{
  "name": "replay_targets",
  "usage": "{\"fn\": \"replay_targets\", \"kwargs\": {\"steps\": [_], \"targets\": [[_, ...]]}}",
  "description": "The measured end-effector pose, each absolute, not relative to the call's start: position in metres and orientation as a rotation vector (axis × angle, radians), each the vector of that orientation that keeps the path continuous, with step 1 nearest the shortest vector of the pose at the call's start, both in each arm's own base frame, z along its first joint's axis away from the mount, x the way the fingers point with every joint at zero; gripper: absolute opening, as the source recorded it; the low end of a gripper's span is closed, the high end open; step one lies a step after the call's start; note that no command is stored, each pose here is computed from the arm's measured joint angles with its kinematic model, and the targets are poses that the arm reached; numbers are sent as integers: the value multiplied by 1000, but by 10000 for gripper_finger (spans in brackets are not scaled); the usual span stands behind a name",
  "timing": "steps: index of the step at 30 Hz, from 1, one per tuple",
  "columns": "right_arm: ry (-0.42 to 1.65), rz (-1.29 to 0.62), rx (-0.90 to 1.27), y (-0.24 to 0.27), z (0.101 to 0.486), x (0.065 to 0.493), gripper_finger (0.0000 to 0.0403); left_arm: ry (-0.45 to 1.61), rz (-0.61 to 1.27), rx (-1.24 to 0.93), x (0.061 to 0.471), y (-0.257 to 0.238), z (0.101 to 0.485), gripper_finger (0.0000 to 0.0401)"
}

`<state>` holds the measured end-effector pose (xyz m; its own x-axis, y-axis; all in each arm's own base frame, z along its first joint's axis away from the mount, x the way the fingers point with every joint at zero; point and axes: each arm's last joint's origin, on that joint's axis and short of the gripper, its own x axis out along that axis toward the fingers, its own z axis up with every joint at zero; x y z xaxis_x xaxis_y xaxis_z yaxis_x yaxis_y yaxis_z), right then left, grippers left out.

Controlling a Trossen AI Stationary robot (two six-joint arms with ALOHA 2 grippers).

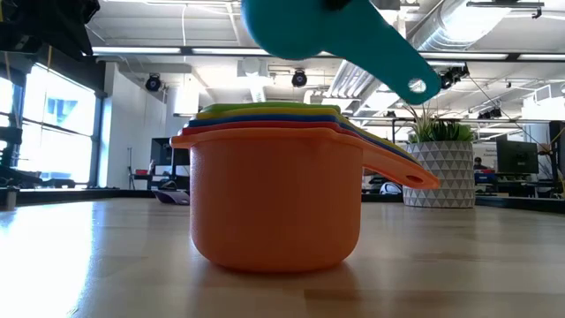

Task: Nest measuring cups in basket
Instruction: Stack the light blue measuring cup on top of the green measuring cup

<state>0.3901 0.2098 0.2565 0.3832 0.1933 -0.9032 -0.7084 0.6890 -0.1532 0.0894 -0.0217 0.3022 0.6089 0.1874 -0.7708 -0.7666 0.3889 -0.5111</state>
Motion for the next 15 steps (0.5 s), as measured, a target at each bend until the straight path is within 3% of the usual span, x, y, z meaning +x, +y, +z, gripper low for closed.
{"fn": "replay_targets", "kwargs": {"steps": [15], "targets": [[973, 708, -719, 215, 244, 397, 5, 682, 672, -993, 89, -22, 302, 60]]}}
